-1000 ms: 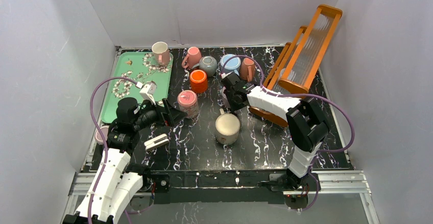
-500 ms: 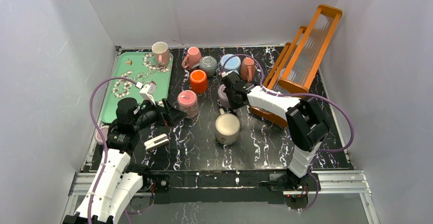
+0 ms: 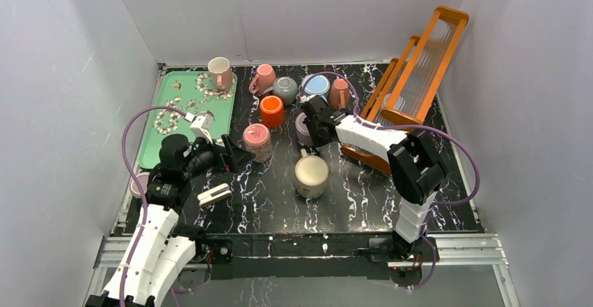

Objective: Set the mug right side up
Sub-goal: Turn over the cup at the center of the board.

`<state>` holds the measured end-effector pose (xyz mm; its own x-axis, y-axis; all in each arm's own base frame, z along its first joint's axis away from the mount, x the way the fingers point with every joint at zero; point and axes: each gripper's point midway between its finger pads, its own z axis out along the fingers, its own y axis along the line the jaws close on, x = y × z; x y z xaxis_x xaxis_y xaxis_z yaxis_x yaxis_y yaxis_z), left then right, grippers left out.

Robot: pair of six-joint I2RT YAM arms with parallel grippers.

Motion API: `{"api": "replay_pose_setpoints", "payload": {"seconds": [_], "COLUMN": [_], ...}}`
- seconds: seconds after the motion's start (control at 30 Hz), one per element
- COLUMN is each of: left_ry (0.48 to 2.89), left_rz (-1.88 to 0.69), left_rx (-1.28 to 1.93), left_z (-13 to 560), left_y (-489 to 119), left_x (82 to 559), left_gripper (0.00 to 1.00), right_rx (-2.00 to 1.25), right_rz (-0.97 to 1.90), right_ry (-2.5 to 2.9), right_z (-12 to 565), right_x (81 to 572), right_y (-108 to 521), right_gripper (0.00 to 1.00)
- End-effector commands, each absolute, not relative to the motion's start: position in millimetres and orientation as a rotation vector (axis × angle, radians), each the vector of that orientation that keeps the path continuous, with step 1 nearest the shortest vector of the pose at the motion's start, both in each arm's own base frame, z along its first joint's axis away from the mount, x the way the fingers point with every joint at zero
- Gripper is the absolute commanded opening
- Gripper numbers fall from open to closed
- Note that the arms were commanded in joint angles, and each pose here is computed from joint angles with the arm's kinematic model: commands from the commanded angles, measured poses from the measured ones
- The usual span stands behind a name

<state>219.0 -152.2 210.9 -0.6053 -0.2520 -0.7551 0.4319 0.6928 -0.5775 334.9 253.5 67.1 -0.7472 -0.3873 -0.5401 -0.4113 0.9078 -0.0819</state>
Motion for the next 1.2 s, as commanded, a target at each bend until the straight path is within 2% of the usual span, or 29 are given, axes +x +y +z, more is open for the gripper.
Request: {"api": "replay_pose_setpoints", "payload": {"seconds": [0.0,0.53,1.17], "left_ry": [2.024,2.063,2.050], "left_rz": [-0.916,-0.908,-1.028], "left_rx": [0.097,-0.036,0.030], "left_z": [208.5,267.0,296.9], "left_y": [-146.4,-144.0,-160.3], "left_x": [223.1,242.5,240.5], "left_gripper": [0.95,0.90,0.90], "right_rx": [-0.505,-0.349,-0.187], "right_rz": [0.160,0.421,0.959], "right_ry": [2.352,2.119,1.880], "right_z": [115.2,206.1,295.0], "right_x": [356.5,361.5,309.5], "right_y": [272.3,293.9,314.6], "right_gripper": [0.01,0.01,0.01]}}
